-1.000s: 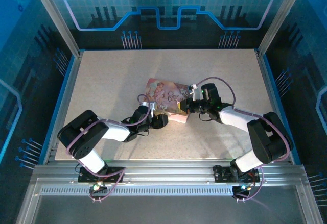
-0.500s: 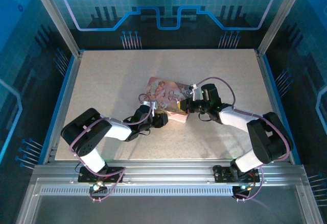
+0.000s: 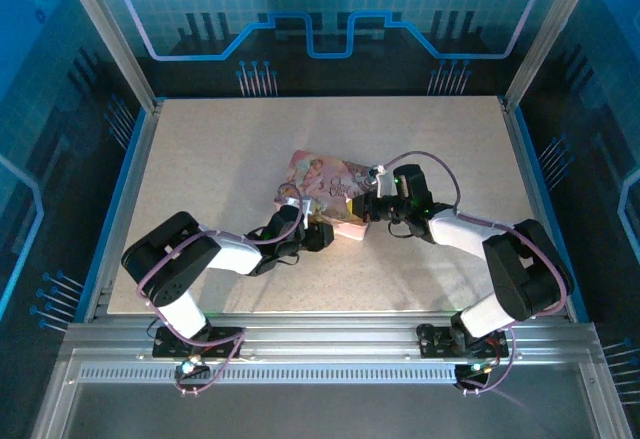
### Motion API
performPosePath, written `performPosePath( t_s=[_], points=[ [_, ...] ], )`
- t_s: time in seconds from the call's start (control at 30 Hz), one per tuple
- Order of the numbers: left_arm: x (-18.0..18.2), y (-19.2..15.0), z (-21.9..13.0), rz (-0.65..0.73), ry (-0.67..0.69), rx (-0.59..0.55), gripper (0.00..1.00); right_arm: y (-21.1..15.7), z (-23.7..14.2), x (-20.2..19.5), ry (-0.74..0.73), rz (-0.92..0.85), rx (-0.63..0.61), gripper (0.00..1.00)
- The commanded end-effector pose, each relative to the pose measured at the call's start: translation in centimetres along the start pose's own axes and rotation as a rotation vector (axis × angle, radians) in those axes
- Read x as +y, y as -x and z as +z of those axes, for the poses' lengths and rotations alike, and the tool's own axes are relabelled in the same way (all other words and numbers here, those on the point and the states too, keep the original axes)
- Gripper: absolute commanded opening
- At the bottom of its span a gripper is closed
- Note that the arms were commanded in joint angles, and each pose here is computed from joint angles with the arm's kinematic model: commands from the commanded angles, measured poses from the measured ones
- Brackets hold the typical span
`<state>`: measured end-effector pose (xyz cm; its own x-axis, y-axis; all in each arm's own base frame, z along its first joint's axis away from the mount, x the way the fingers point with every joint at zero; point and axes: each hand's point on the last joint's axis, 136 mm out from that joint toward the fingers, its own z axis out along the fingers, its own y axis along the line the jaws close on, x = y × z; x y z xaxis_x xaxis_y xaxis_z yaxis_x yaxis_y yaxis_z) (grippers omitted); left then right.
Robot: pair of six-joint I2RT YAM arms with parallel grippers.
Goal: Unlock a padlock with a key
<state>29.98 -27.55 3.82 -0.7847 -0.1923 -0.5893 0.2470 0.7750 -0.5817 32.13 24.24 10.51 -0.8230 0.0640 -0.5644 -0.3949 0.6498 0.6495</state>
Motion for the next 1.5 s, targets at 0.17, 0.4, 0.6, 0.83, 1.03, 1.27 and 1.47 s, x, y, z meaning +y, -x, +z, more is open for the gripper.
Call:
performPosePath(
  t_s=[0.17,0.4,0.6,0.83,1.03,1.27,1.47],
  points=[
    [-1.4,2.3,0.2,-0.002,-0.019,-0.077,0.37,-4.4,0.8,-1.9,-0.066,0.076,0.126,0.03],
    [-1.7,2.6,0.0,-0.014,-0.028,-0.085,0.25,-3.7,0.5,-1.1,-0.05,0.039,0.109,0.03],
    [-2.1,2.6,-0.5,-0.031,-0.047,-0.083,0.22,-1.2,-0.6,0.8,-0.03,-0.053,0.05,0.02],
    [-2.9,2.5,-1.3,-0.059,-0.074,-0.058,0.2,-1.2,-3.1,2.3,-0.087,-0.183,-0.028,0.01],
    [-4.0,2.8,-2.0,-0.089,-0.103,-0.033,0.19,-4.2,-3.5,3.1,-0.139,-0.296,-0.032,0.01],
    [-5.4,3.3,-3.0,-0.146,-0.141,-0.015,0.16,-7.2,-2.9,3.3,-0.161,-0.393,-0.068,0.01],
    [-6.8,3.6,-3.6,-0.174,-0.173,0.001,0.13,-8.8,-1.8,3.0,-0.181,-0.483,-0.057,0.01]
  ],
)
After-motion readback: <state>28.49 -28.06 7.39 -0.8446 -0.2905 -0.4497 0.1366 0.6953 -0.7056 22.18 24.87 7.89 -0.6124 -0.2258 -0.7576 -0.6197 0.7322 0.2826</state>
